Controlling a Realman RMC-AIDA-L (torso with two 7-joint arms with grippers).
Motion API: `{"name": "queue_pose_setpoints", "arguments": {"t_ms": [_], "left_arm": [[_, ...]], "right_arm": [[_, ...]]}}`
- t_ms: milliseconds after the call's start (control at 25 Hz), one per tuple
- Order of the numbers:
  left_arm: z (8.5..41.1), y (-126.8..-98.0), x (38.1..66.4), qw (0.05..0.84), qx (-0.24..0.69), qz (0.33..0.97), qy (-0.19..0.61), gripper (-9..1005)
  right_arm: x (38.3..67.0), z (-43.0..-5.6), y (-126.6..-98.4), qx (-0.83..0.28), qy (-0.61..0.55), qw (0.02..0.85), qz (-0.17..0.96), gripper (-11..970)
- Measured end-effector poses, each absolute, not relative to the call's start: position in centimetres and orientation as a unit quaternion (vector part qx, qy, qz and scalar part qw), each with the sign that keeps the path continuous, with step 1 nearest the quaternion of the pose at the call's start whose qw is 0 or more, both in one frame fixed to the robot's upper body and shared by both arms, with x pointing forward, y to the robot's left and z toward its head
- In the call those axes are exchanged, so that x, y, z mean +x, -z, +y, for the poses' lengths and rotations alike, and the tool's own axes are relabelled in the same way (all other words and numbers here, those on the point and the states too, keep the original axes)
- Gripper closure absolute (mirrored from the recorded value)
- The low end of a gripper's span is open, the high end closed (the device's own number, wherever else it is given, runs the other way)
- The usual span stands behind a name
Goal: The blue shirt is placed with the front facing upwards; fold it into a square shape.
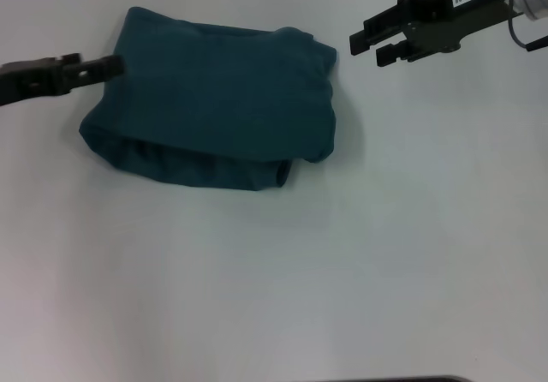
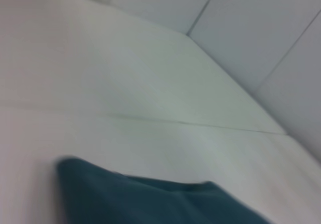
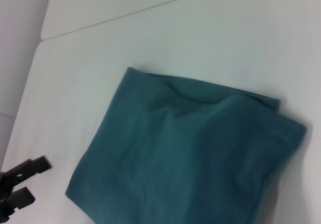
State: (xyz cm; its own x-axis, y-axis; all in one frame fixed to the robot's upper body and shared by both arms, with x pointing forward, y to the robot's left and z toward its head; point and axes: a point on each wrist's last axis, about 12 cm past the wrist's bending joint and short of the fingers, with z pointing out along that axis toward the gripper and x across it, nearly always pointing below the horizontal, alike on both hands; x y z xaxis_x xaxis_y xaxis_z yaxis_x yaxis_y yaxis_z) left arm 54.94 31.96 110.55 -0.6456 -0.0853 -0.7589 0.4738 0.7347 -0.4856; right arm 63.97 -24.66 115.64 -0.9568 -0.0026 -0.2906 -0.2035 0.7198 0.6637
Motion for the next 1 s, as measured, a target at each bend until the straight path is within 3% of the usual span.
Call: {"name": "queue_pose_setpoints", "arguments": {"t_ms": [320,1000], "left_arm": [[28.6,-112.5,57.9,0.194,-0.038,0.849,0.489,88],[30.4,-109.9,58.6,0.173,-0.113,0.882,0.424,101]], "right_arm": [[64.5,-24.3,-117.9,-0.111,-0.355,0.149,0.916,374],[64.5,-24.5,-117.6,-0.112,-0.346,0.155,0.919,373]]}}
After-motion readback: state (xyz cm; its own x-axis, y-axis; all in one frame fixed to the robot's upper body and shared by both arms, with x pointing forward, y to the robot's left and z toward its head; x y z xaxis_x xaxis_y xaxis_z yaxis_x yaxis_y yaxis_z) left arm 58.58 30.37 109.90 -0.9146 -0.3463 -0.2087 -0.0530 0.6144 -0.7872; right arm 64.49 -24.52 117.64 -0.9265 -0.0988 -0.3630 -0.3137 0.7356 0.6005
